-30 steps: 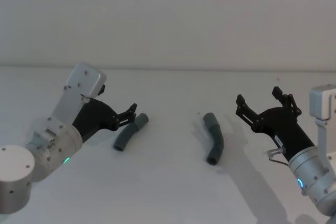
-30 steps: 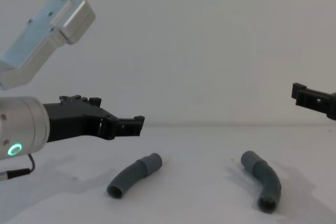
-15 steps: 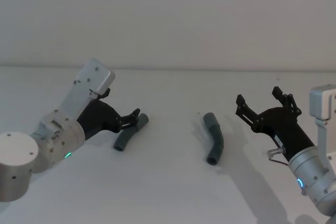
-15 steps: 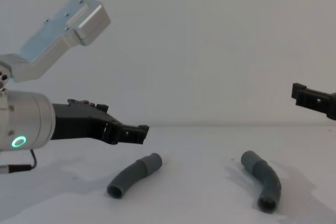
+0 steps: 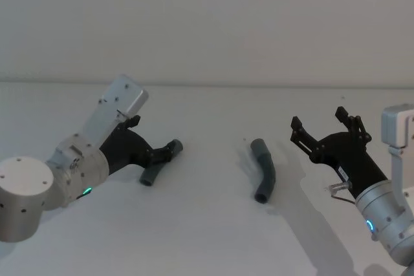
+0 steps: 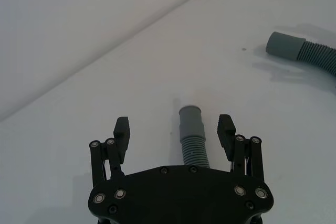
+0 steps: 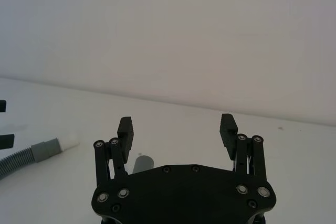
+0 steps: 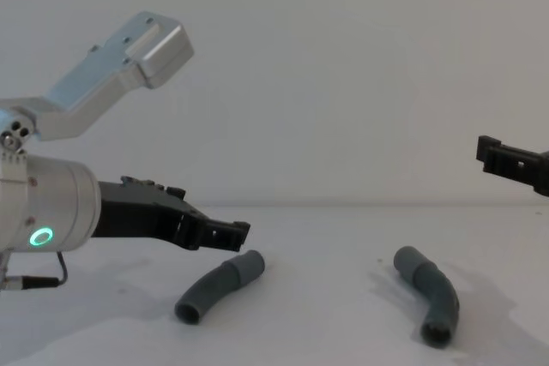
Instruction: Use both hands to pick up one end of the pipe from the table, align the ends, and insert them.
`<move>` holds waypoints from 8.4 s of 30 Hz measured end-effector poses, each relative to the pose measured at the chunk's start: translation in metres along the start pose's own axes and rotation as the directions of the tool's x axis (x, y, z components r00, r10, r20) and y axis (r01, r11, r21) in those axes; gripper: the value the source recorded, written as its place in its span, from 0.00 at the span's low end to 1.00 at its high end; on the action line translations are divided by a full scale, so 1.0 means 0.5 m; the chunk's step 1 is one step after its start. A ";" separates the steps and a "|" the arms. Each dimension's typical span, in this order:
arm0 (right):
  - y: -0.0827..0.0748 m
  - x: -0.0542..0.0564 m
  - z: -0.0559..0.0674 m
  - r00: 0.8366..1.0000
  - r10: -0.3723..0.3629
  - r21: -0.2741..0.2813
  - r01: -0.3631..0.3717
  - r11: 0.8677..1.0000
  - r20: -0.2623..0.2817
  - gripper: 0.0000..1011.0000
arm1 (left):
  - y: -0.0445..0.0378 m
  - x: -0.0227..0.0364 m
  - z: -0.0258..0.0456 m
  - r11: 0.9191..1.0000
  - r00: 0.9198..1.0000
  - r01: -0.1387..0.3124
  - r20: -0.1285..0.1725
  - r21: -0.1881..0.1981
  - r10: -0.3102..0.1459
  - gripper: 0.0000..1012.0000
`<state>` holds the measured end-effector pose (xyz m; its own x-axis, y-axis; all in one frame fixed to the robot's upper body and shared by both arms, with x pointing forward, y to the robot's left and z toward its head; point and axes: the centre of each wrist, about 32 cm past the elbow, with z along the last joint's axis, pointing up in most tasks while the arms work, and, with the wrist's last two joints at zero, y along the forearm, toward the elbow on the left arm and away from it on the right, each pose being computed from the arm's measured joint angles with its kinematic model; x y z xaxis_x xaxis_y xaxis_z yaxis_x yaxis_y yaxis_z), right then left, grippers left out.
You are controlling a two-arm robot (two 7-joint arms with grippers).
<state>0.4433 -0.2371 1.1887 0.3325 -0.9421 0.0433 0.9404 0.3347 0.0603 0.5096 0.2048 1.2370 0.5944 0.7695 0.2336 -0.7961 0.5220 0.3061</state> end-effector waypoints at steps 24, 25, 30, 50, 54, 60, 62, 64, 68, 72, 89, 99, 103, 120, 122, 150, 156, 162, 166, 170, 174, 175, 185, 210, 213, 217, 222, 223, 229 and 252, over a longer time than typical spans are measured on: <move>0.000 0.000 0.000 1.000 0.000 0.000 0.000 1.000 0.000 0.99 | -0.025 -0.002 -0.004 0.998 0.999 0.029 -0.040 0.058 -0.027 0.99; 0.000 0.000 0.000 1.000 0.000 0.000 0.000 1.000 0.000 0.99 | -0.026 -0.002 -0.004 0.998 0.999 0.030 -0.043 0.061 -0.027 0.99; 0.000 0.000 0.000 1.000 0.000 0.000 0.000 1.000 0.000 0.99 | -0.029 0.000 -0.003 0.997 0.998 0.033 -0.054 0.070 -0.029 0.99; 0.000 0.000 0.000 1.000 0.000 0.000 0.000 1.000 0.000 0.99 | -0.040 0.005 -0.001 0.993 0.995 0.060 -0.090 0.099 -0.051 0.99; 0.000 0.000 0.000 1.000 0.000 0.000 0.000 1.000 0.000 0.99 | -0.042 0.005 -0.002 0.993 0.994 0.061 -0.097 0.102 -0.051 0.99; 0.000 0.000 0.000 1.000 0.000 0.000 0.000 1.000 0.000 0.99 | -0.046 0.004 -0.005 0.992 0.993 0.060 -0.110 0.107 -0.049 0.99; 0.000 0.000 0.000 1.000 0.000 0.000 0.000 1.000 0.000 0.99 | -0.048 0.003 -0.006 0.992 0.992 0.060 -0.116 0.109 -0.047 0.99; 0.000 0.000 0.000 1.000 0.000 0.000 0.000 1.000 0.000 0.99 | -0.050 0.003 -0.007 0.992 0.992 0.060 -0.119 0.111 -0.046 0.99; 0.000 0.000 0.000 1.000 0.000 0.000 0.000 1.000 0.000 0.99 | -0.055 0.004 -0.008 0.992 0.991 0.059 -0.124 0.114 -0.045 0.99; 0.000 0.000 0.000 1.000 0.000 0.000 0.000 1.000 0.000 0.99 | -0.060 0.004 -0.010 0.991 0.991 0.060 -0.129 0.118 -0.045 0.99; 0.000 0.000 0.000 1.000 0.000 0.000 0.000 1.000 0.000 0.99 | -0.085 0.011 -0.018 0.989 0.988 0.068 -0.145 0.135 -0.048 0.99; 0.000 0.000 0.000 1.000 0.000 0.000 0.000 1.000 0.000 0.99 | -0.097 0.016 -0.022 0.987 0.987 0.078 -0.148 0.140 -0.057 0.99; 0.000 0.000 0.000 1.000 0.000 0.000 0.000 1.000 0.000 0.99 | -0.101 0.017 -0.022 0.987 0.987 0.082 -0.149 0.141 -0.061 0.99; 0.000 0.000 0.000 1.000 0.000 0.000 0.000 1.000 0.000 0.99 | -0.108 0.017 -0.023 0.985 0.986 0.092 -0.150 0.143 -0.070 0.77; 0.000 0.000 0.000 1.000 0.000 0.000 0.000 1.000 0.000 0.99 | -0.108 0.017 -0.023 0.985 0.986 0.093 -0.151 0.144 -0.071 0.73; 0.000 0.000 0.000 1.000 0.000 0.000 0.000 1.000 0.000 0.99 | -0.110 0.019 -0.024 0.985 0.986 0.093 -0.151 0.146 -0.071 0.42; 0.000 0.000 0.000 1.000 0.000 0.000 0.000 1.000 0.000 0.99 | -0.110 0.019 -0.024 0.985 0.986 0.094 -0.151 0.146 -0.071 0.39; 0.002 -0.006 0.009 1.000 0.014 -0.004 -0.014 1.000 0.000 0.99 | -0.110 0.019 -0.024 0.985 0.986 0.094 -0.151 0.147 -0.071 0.37; 0.007 -0.017 0.024 0.999 0.032 -0.020 -0.032 0.999 0.000 0.99 | -0.110 0.019 -0.024 0.985 0.986 0.094 -0.151 0.147 -0.071 0.37; 0.012 -0.026 0.038 0.999 0.044 -0.035 -0.044 0.998 0.000 0.99 | -0.110 0.019 -0.024 0.985 0.986 0.094 -0.151 0.147 -0.071 0.37; 0.019 -0.037 0.059 0.998 0.059 -0.074 -0.059 0.996 0.001 0.99 | -0.110 0.019 -0.024 0.985 0.986 0.094 -0.151 0.147 -0.071 0.37; 0.020 -0.038 0.063 0.998 0.061 -0.079 -0.061 0.995 0.001 0.99 | -0.110 0.019 -0.024 0.985 0.986 0.094 -0.151 0.147 -0.071 0.37; 0.030 -0.052 0.109 0.995 0.100 -0.205 -0.095 0.974 0.017 0.99 | -0.110 0.019 -0.024 0.985 0.986 0.094 -0.151 0.147 -0.071 0.37; 0.057 -0.093 0.120 0.997 0.070 -0.457 -0.048 0.888 0.031 0.99 | -0.110 0.019 -0.024 0.985 0.986 0.094 -0.151 0.147 -0.071 0.37; 0.067 -0.097 0.116 0.999 0.047 -0.474 -0.031 0.880 0.022 0.99 | -0.110 0.018 -0.024 0.985 0.986 0.094 -0.151 0.147 -0.071 0.37; 0.081 -0.100 0.110 1.000 0.017 -0.497 -0.009 0.868 0.011 0.99 | -0.110 0.018 -0.024 0.985 0.986 0.094 -0.151 0.147 -0.071 0.37; 0.093 -0.102 0.104 1.000 -0.008 -0.522 0.009 0.853 0.005 0.99 | -0.110 0.019 -0.024 0.985 0.986 0.094 -0.151 0.147 -0.071 0.37; 0.095 -0.103 0.103 1.000 -0.010 -0.526 0.011 0.851 0.004 0.99 | -0.110 0.018 -0.024 0.985 0.986 0.094 -0.151 0.147 -0.071 0.37; 0.110 -0.105 0.096 0.999 -0.033 -0.549 0.029 0.835 0.002 0.99 | -0.110 0.019 -0.024 0.985 0.986 0.094 -0.151 0.147 -0.071 0.37; 0.147 -0.111 0.081 0.994 -0.106 -0.613 0.087 0.785 0.005 0.99 | -0.110 0.019 -0.024 0.985 0.986 0.094 -0.151 0.147 -0.071 0.37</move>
<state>0.4910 -0.1596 1.2312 0.2307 -0.9721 0.0419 0.8113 0.1684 -0.5599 0.5574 0.1877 1.2111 0.6256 0.7771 0.0689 -0.7115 0.5321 0.4590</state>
